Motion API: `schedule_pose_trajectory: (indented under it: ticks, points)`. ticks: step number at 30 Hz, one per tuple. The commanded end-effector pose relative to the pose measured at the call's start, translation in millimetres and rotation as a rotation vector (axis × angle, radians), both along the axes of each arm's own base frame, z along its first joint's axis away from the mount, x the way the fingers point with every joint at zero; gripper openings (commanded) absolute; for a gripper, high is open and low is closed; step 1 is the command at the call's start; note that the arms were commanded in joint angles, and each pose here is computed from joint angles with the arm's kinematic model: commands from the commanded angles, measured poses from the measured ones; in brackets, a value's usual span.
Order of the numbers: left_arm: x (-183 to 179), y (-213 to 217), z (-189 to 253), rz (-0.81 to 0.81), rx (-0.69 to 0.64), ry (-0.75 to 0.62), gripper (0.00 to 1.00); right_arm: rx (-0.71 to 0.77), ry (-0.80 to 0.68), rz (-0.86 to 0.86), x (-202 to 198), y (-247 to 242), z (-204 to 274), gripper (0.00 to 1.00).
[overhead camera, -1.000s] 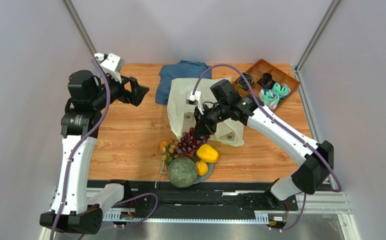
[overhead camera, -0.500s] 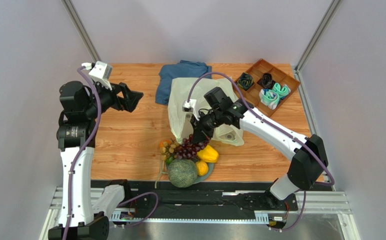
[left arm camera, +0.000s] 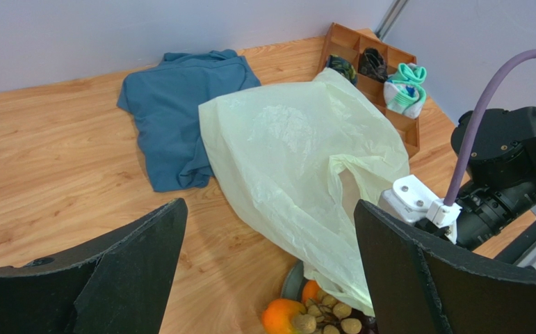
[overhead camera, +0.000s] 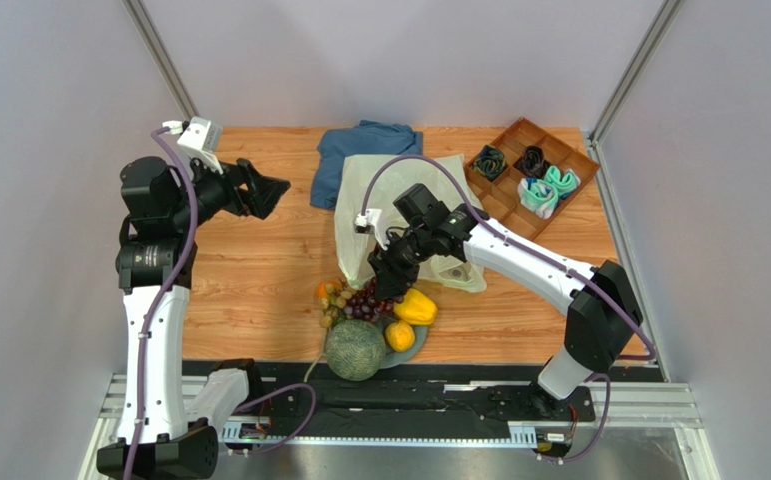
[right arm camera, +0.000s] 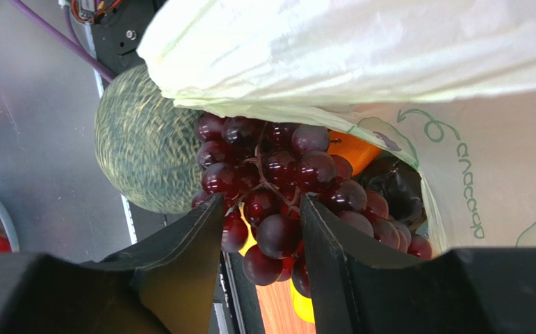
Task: Take the fake fruits out of the plastic bag
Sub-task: Place the fake fruit on the plate, then adjust the plastic bag at the center of the board.
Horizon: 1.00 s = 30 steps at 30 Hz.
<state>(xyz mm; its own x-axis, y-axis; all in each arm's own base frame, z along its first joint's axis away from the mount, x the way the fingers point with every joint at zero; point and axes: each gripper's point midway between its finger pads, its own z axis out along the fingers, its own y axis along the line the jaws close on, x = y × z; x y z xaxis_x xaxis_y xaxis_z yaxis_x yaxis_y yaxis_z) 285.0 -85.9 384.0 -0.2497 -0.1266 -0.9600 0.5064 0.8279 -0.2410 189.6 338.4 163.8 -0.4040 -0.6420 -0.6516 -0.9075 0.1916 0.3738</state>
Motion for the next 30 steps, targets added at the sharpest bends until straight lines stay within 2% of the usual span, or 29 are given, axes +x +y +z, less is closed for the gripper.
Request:
schedule_pose_trajectory:
  ticks: [1, 7, 13, 18, 23, 28, 30]
  points:
    - [0.7, -3.6, 12.8, -0.021, -0.033, -0.038, 0.98, 0.006, -0.054, -0.031, 12.3, 5.7, 8.7, 0.51]
    - [3.2, -5.0, 6.0, -0.027, -0.047, -0.017, 0.98, 0.01, -0.099, -0.033, 15.3, 1.5, 23.2, 0.52]
    - [8.7, -7.0, -12.2, -0.037, -0.075, 0.048, 0.99, 0.035, -0.129, -0.019, 6.8, -8.3, 52.5, 0.58]
    - [16.0, -33.0, -33.4, -0.161, -0.083, 0.131, 0.99, 0.049, -0.183, -0.068, 11.3, -34.7, 85.7, 0.61]
    - [24.9, -67.0, -77.0, -0.257, 0.006, 0.255, 0.99, 0.028, -0.268, -0.239, 49.4, -74.5, 99.0, 0.63]
    - [45.3, -70.7, -114.1, -0.183, 0.023, 0.382, 0.99, -0.098, -0.341, -0.509, 105.2, -123.0, 84.3, 0.66]
    - [52.5, -72.9, -124.1, -0.182, 0.029, 0.412, 0.99, -0.129, -0.353, -0.566, 118.9, -135.7, 73.9, 0.67]
